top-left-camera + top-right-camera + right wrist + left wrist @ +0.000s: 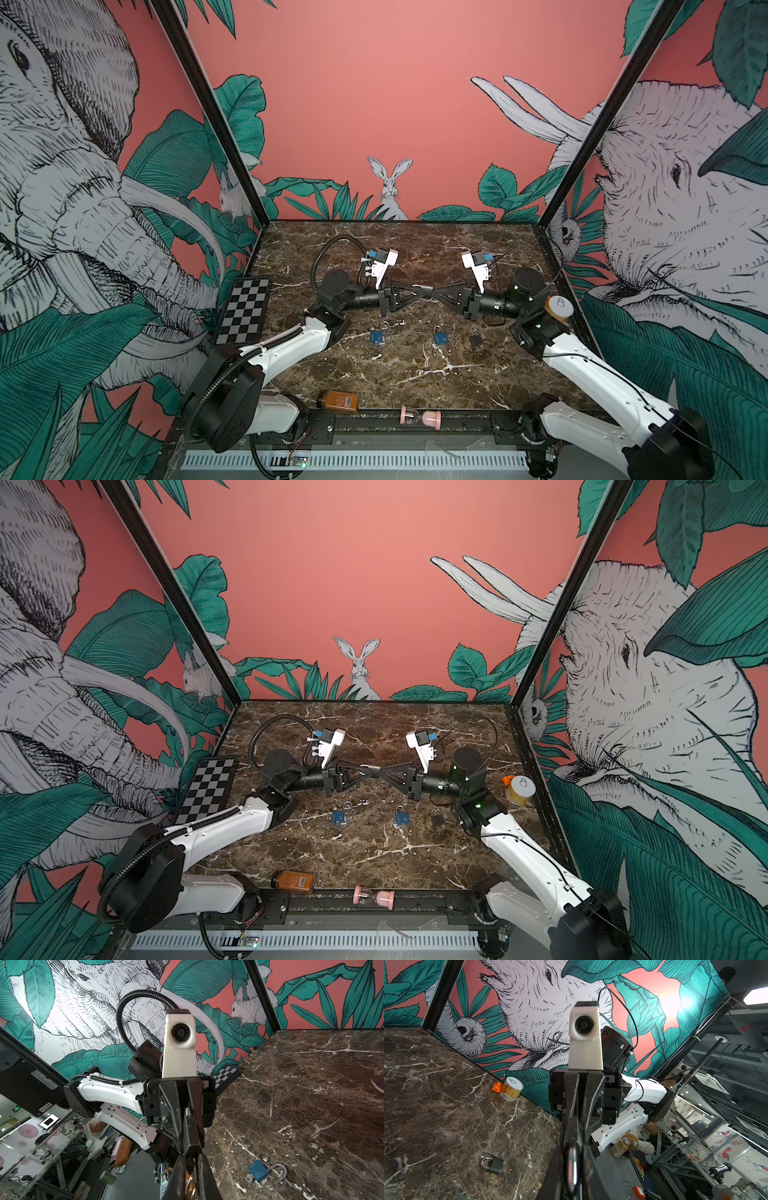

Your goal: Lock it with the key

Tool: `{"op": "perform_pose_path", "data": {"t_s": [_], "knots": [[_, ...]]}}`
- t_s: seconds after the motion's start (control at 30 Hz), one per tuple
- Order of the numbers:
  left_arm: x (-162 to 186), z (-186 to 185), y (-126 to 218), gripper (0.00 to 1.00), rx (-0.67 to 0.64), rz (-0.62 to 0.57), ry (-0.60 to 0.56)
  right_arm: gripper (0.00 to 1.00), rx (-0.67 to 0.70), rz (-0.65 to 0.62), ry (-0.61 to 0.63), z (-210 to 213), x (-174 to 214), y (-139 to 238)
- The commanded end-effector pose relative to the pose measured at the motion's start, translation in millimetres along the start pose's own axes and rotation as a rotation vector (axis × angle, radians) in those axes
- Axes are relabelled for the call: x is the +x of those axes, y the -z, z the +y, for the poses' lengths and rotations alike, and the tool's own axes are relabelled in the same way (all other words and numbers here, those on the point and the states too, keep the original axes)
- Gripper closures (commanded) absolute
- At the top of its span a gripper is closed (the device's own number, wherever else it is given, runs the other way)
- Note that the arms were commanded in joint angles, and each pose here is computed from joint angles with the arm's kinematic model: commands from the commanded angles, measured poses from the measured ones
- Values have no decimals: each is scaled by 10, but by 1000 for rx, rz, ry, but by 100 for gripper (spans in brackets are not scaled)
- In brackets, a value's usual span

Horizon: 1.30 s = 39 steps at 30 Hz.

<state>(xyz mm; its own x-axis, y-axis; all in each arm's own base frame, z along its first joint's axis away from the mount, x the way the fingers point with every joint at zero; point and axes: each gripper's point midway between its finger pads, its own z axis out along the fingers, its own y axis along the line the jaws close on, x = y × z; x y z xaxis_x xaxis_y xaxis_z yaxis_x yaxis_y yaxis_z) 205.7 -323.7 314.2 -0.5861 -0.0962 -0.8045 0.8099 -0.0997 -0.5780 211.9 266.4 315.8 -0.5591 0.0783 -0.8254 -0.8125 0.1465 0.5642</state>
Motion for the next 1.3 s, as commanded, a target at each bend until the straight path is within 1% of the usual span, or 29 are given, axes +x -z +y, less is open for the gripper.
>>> {"op": "perform_pose_path", "data": {"t_s": [0.0,0.13,0.37,0.63,0.87,1.0,1.07,1.1,1.17,1.23,1.27], "knots": [[-79,-122,29,100,19,-24,-51,91,-31,-19,47,109,-42,11],[-89,-112,30,100,16,-29,-52,100,-26,-25,57,107,-26,28],[-79,-104,26,100,23,-29,-53,100,-40,-35,68,133,-12,50],[-81,-1,87,100,9,-50,-39,100,-97,-81,67,200,-81,142],[-115,40,131,100,6,-63,-38,100,-96,-77,66,195,-73,195],[-103,86,129,100,-12,-47,-36,100,-58,-62,59,126,-49,211],[-35,194,113,100,-58,-3,-9,100,1,-64,45,16,-36,224],[9,290,115,100,-104,19,12,100,55,-70,27,-82,-31,239],[199,585,157,100,-256,117,67,100,184,-79,-20,-302,-5,285],[387,782,220,100,-360,219,97,100,248,-96,-51,-435,4,308],[452,863,259,100,-405,246,109,100,280,-96,-77,-512,19,313]]}}
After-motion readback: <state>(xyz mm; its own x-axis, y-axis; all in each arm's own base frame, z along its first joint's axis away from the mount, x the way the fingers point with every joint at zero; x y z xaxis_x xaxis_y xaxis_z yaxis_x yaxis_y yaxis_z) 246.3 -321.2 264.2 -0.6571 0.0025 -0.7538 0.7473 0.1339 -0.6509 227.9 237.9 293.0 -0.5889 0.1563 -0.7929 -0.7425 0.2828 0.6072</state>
